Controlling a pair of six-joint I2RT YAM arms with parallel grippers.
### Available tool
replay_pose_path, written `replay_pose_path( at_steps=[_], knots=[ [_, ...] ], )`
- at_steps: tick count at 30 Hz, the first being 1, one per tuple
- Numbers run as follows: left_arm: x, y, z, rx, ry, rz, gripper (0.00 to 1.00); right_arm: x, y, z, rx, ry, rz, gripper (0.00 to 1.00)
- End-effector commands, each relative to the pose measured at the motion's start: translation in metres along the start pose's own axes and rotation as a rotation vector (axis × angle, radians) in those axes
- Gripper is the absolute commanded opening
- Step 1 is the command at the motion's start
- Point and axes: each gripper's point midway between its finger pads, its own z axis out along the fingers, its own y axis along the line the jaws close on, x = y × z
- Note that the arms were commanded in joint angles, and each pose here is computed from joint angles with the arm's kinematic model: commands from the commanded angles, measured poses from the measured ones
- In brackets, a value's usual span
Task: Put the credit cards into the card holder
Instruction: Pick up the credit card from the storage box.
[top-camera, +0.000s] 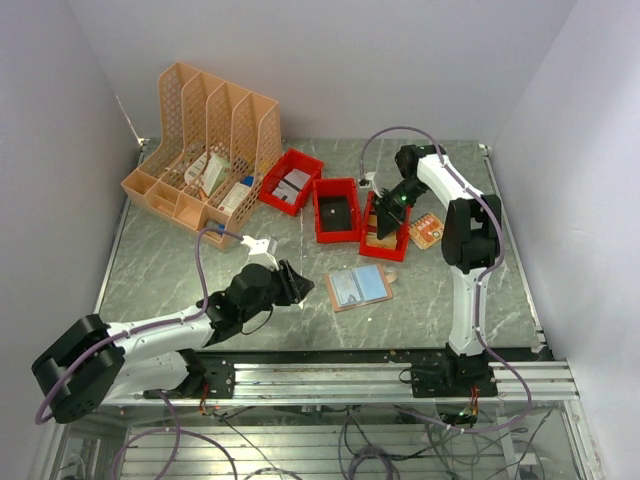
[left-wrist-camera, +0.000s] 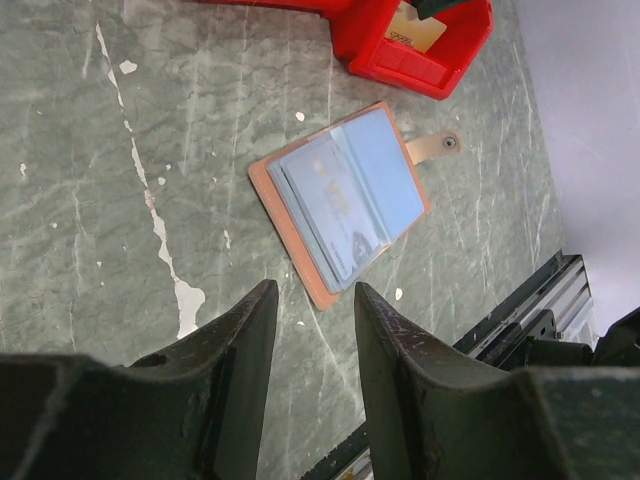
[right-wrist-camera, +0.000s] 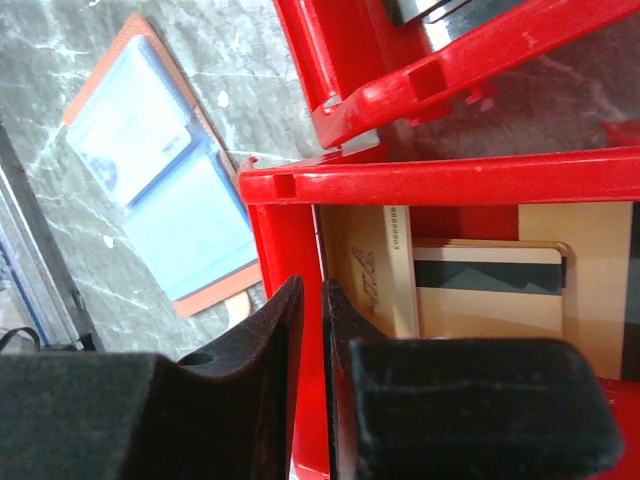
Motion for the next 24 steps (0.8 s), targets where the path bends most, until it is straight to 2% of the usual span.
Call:
replay_pose_path(
  at_steps=[1, 14, 24],
  knots=[
    [-0.010, -0.014, 0.003, 0.052, -0.031, -0.005, 0.48, -0.003, 0.019, -0.006, -0.024, -0.013, 0.013, 0.13],
    [-0.009, -0.013, 0.001, 0.054, -0.030, -0.012, 0.48, 0.011, 0.012, 0.006, 0.034, 0.017, 0.036, 0.17],
    [-0.008, -0.011, -0.001, 0.047, -0.034, -0.017, 0.48, 0.000, -0.001, 0.005, 0.059, -0.001, 0.041, 0.19]
  ],
)
